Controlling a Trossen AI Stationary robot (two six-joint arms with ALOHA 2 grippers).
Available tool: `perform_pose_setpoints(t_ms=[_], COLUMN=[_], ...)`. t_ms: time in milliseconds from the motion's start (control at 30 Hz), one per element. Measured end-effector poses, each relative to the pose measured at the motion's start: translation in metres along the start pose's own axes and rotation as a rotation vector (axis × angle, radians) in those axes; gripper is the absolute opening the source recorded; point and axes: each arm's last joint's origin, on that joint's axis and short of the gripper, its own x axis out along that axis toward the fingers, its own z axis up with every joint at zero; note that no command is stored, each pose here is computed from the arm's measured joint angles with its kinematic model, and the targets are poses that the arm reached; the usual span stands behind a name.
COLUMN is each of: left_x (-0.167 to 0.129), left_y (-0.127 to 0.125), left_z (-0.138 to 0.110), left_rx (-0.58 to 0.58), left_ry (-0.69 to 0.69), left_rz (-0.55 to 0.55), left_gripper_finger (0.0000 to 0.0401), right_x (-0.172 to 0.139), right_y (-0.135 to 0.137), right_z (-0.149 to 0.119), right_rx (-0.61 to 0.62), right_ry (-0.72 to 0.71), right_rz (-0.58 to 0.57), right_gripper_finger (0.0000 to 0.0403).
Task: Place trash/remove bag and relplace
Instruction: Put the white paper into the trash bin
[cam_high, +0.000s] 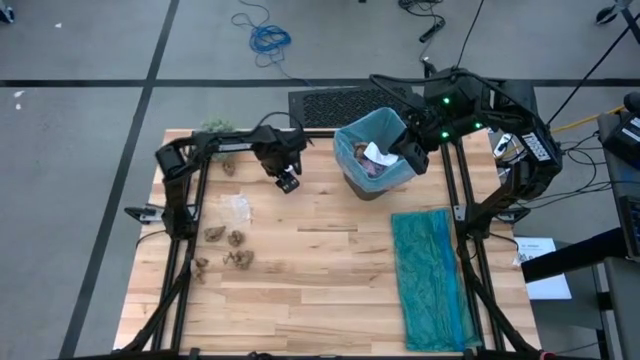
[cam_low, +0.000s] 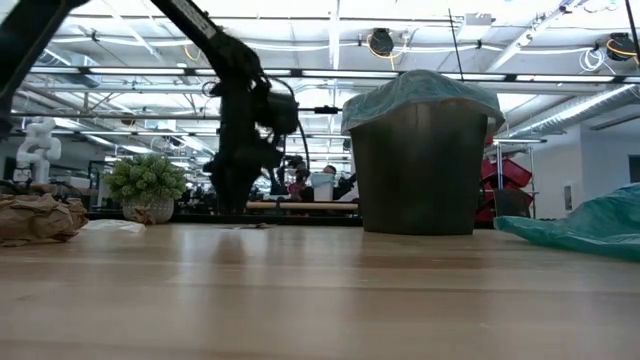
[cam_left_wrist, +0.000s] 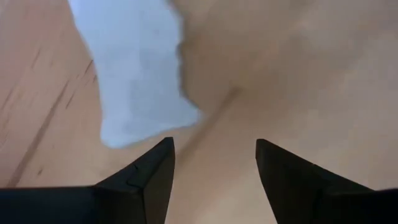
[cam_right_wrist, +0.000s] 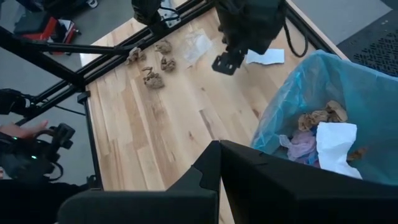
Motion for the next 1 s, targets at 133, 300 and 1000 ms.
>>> perform_pose_setpoints(t_ms=[133,300,1000], left_x=[0.013,0.014,0.025], left_y=[0.002,0.002,0.002], left_z=[0.002,0.007,0.013], left_rx=[-0.019,-0.021,0.056], left_ry=[0.031,-0.01,-0.015], left_rz=[0.07,0.069,-0.084], left_gripper_finger=[0.0219,0.0219,0.0002], right_x=[0.0,0.0,0.0], right_y=[0.0,0.0,0.0], right_z=[0.0,0.0,0.0], right_rx=[0.0,0.0,-0.003], right_ry=[0.0,0.0,0.0], right_rz=[0.0,0.0,0.002], right_gripper_finger=[0.0,0.0,0.0])
